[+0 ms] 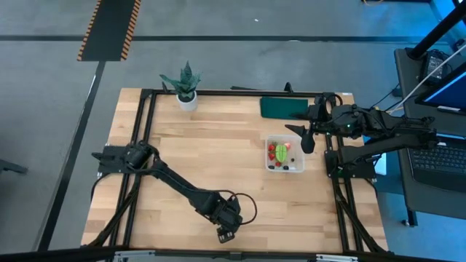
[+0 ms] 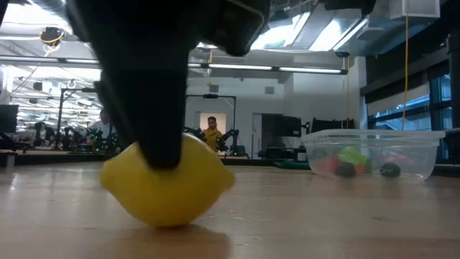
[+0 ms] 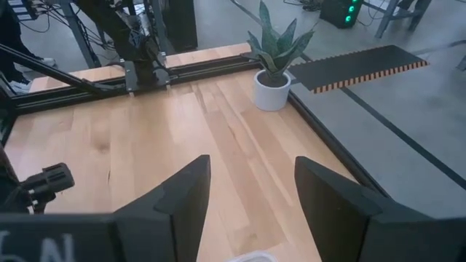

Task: Pick and placing Produce into tupperware
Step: Put the yellow lemon into the transparent container

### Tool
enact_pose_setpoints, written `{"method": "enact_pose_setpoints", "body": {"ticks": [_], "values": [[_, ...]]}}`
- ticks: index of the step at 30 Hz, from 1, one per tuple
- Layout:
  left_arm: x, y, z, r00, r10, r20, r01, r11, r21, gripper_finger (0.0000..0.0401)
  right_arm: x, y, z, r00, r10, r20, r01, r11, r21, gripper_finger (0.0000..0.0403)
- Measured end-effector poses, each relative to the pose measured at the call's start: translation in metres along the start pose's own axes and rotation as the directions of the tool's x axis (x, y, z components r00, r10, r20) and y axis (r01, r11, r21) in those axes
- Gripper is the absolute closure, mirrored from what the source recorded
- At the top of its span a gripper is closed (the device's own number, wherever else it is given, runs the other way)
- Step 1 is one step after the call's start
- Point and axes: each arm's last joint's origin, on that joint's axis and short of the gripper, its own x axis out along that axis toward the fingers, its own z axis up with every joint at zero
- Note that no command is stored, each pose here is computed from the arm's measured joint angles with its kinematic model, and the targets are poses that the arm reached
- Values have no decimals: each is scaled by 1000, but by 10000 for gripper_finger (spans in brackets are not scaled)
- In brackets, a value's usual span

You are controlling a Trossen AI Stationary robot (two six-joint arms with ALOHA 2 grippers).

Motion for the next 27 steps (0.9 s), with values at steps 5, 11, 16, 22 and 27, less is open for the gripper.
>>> {"method": "enact_pose_setpoints", "body": {"ticks": [5,11,16,22,27], "values": [[7,2,0,1000,16,-10,-16,1000,-22,142,0,0,0,1000,0,0,0,1000,1,199],[9,7,5,999,35,4,-35,999,-38,142,0,0,0,1000,0,0,0,1000,1,199],[9,8,8,999,31,11,-31,999,-42,142,0,0,0,1000,0,0,0,1000,1,199],[9,6,8,1000,21,18,-20,999,-41,142,0,0,0,1000,0,0,0,1000,1,199],[9,5,10,999,0,34,1,999,-47,142,0,0,0,1000,0,0,0,1000,0,199]]}}
